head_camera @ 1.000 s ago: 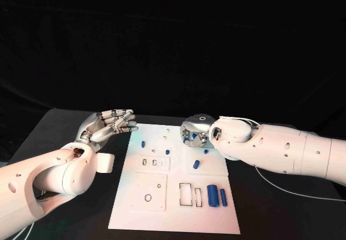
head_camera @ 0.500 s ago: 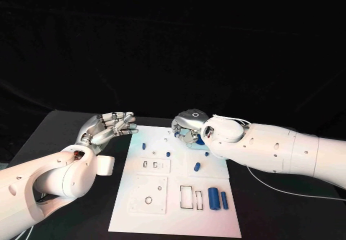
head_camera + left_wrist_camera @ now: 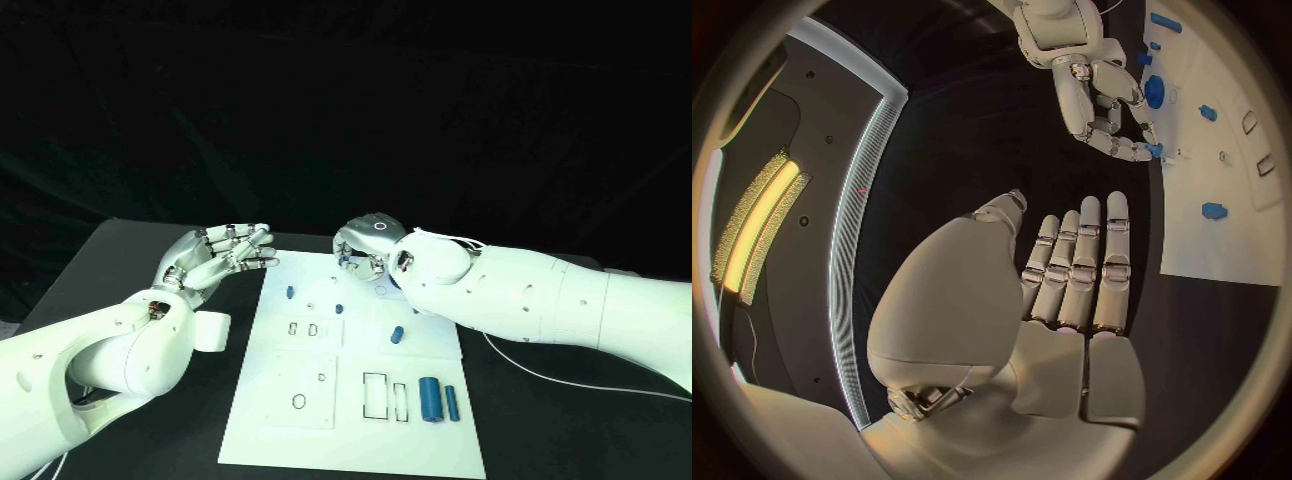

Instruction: Assemble the parts on the task board

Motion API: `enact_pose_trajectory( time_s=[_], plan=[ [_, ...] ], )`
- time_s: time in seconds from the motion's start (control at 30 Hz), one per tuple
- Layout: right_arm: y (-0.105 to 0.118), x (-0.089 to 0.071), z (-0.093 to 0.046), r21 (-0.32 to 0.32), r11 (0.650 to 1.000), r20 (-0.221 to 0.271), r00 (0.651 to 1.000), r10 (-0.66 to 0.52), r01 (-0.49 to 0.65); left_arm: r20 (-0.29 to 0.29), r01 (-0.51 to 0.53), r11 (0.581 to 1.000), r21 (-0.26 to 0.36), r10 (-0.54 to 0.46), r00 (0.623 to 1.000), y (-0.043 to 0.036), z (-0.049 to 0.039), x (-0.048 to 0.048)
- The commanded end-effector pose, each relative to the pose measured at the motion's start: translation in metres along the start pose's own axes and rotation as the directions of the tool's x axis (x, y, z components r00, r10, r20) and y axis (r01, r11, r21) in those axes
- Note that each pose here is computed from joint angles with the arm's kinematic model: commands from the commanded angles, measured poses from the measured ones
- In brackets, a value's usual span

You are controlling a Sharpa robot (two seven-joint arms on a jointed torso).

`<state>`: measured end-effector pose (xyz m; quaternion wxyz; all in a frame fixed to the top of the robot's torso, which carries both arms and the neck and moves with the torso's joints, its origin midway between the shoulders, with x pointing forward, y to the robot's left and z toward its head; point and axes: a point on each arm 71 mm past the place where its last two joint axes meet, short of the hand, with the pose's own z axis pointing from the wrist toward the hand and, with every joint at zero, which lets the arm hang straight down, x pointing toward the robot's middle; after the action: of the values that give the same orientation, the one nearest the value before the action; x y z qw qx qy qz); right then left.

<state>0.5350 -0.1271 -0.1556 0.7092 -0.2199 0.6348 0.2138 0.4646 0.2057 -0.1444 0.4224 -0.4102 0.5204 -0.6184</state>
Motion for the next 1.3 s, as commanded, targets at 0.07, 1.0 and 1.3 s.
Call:
enact_pose_trajectory(
  time_s=[0.07, 1.0, 1.3],
  plan=[
    [0.0, 0.0, 0.001, 0.0, 1.0, 0.015, 1.0, -0.021, 0.021, -0.02, 0.01, 1.0, 0.009, -0.01, 1.0, -0.0034, 0.0001, 0.0027],
    [-0.003, 0.012, 0.009, 0.005, 0.999, -0.062, 0.997, -0.042, 0.042, -0.026, 0.009, 1.0, 0.017, -0.009, 1.0, -0.0091, 0.0011, 0.0035],
    [-0.004, 0.015, 0.009, 0.008, 0.999, -0.074, 0.996, -0.039, 0.04, -0.024, 0.007, 1.0, 0.018, -0.007, 1.0, -0.01, 0.0017, 0.0025]
  ],
)
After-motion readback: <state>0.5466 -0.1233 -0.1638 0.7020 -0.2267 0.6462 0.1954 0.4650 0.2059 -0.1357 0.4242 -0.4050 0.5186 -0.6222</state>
